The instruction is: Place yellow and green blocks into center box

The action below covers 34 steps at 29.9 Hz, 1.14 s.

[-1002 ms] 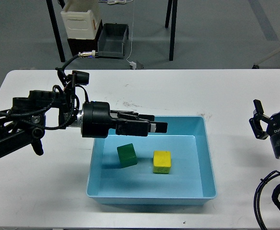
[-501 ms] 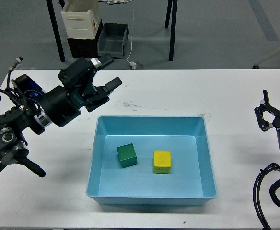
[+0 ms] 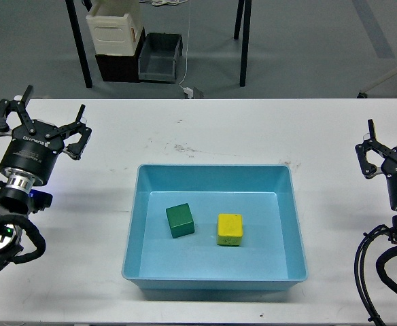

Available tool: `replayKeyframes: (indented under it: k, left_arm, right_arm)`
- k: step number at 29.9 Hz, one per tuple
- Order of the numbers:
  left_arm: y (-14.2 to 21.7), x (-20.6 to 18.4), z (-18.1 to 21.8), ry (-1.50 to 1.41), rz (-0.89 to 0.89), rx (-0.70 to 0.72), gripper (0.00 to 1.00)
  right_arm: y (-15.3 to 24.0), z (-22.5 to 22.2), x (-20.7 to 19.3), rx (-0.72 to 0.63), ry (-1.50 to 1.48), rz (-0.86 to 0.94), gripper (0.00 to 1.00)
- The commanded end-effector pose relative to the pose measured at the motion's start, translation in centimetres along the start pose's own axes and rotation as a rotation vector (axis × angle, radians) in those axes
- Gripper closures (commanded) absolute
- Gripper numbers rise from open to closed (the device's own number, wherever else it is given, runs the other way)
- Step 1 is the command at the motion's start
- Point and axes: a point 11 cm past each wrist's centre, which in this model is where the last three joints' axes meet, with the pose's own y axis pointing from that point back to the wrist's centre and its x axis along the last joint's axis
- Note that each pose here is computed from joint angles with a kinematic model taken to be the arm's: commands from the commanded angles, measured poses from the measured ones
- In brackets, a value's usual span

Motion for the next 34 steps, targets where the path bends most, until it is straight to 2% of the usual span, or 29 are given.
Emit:
replayKeyframes:
  k: [1, 7, 11, 16, 24, 34]
  left_arm:
    - [0.8, 1.0, -0.3, 0.053, 0.033, -0.009, 0.00]
    - [2.3, 2.1, -1.8, 0.105, 0.069, -0.002, 0.00]
    - [3.4, 2.9, -2.0, 0.189, 0.094, -0.049, 0.00]
    - [4.5, 3.1, -2.4, 0.296, 0.044, -0.084, 0.00]
    - [5.2, 3.7, -2.7, 0.298, 0.065, -0.080, 0.00]
    - [5.1, 3.7, -3.6, 0.322, 0.065, -0.078, 0.00]
  right_arm:
    - [0.6, -0.2, 0.9, 0.018, -0.111, 0.048, 0.00]
    - [2.3, 0.0, 2.8, 0.039, -0.309, 0.143, 0.00]
    - [3.5, 0.2, 3.5, 0.034, -0.357, 0.179, 0.00]
    - [4.3, 0.2, 4.2, 0.048, -0.469, 0.215, 0.00]
    - [5.1, 0.8, 3.9, -0.013, -0.487, 0.203, 0.00]
    - [5.2, 0.9, 4.0, -0.015, -0.485, 0.208, 0.00]
